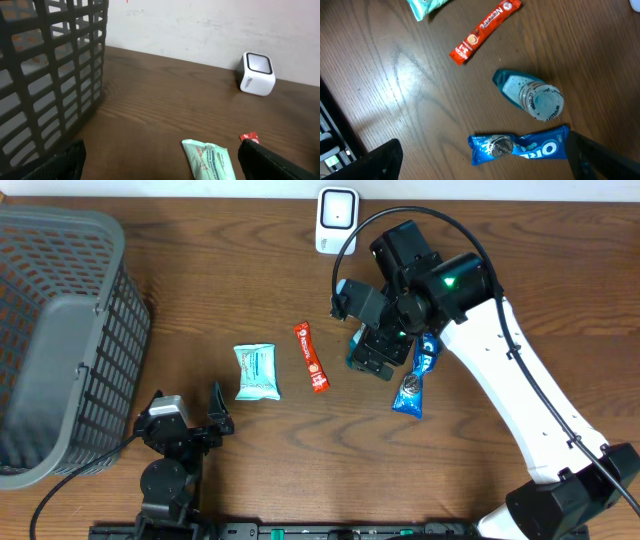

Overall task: Scan the item barcode
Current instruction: 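Lift the teal bottle and raise it toward the white scanner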

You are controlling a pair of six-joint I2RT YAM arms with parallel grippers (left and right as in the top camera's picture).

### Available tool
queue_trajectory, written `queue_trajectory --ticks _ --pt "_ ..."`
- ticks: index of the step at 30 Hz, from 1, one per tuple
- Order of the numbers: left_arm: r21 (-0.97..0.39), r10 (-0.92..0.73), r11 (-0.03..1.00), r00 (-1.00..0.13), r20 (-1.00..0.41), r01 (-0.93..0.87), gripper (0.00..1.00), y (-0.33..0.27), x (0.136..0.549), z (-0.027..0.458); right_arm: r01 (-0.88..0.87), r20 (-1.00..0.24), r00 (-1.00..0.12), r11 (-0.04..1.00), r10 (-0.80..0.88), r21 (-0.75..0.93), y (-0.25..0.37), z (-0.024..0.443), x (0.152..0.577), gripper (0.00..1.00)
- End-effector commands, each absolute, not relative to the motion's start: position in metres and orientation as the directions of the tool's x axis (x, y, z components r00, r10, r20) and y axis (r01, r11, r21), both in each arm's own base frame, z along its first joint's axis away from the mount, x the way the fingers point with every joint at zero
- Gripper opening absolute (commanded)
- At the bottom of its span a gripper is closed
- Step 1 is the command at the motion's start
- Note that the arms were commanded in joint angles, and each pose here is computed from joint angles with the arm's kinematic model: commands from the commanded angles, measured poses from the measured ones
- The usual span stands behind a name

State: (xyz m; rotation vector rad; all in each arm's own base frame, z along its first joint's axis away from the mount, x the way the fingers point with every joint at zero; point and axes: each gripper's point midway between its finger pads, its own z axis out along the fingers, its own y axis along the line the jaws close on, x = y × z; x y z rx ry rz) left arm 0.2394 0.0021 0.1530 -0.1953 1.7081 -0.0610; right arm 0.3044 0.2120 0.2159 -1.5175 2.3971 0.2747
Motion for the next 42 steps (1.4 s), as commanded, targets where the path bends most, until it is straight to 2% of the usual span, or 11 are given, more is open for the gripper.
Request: queue_trajectory --ticks 1,6,15,21,28,31,42 --pt "-0.075 -0.085 0.995 -0.172 -0.981 -0.065 0.98 -0.002 0.240 0.139 -0.925 -0.370 -0.354 0.380 -0.859 0.004 0.223 0.223 0.300 0.99" --pt "0.039 0.044 0.999 -0.134 -0.990 0.036 0.98 -0.016 0.242 0.149 -0.935 -0.375 -0.330 0.354 -0.866 0.006 0.227 0.224 0.297 0.99" --pt "-0.018 -0.015 1.000 -0.164 -0.986 0.019 0.98 -0.014 0.243 0.136 -0.948 -0.375 -0.297 0.318 -0.878 0.005 0.228 0.222 0.295 0.99" --pt "-0.016 -0.011 1.000 -0.187 -0.982 0.023 0.98 -0.015 0.243 0.131 -0.979 -0.297 -0.195 0.203 -0.935 0.004 0.226 0.204 0.288 0.99" --pt "-0.015 -0.010 1.000 -0.194 -0.981 0.023 0.98 -0.015 0.244 0.129 -0.989 -0.178 -0.067 0.089 -0.982 -0.122 0.211 0.190 0.310 0.89" --pt "-0.015 -0.010 1.000 -0.194 -0.981 0.023 0.98 -0.015 0.244 0.129 -0.981 -0.188 -0.028 0.063 -0.982 -0.182 0.214 0.193 0.323 0.91" --pt "-0.015 -0.010 1.000 -0.194 -0.981 0.022 0.98 -0.015 0.244 0.129 -0.943 -0.124 0.257 -0.221 -0.958 -0.249 0.211 0.194 0.332 0.95"
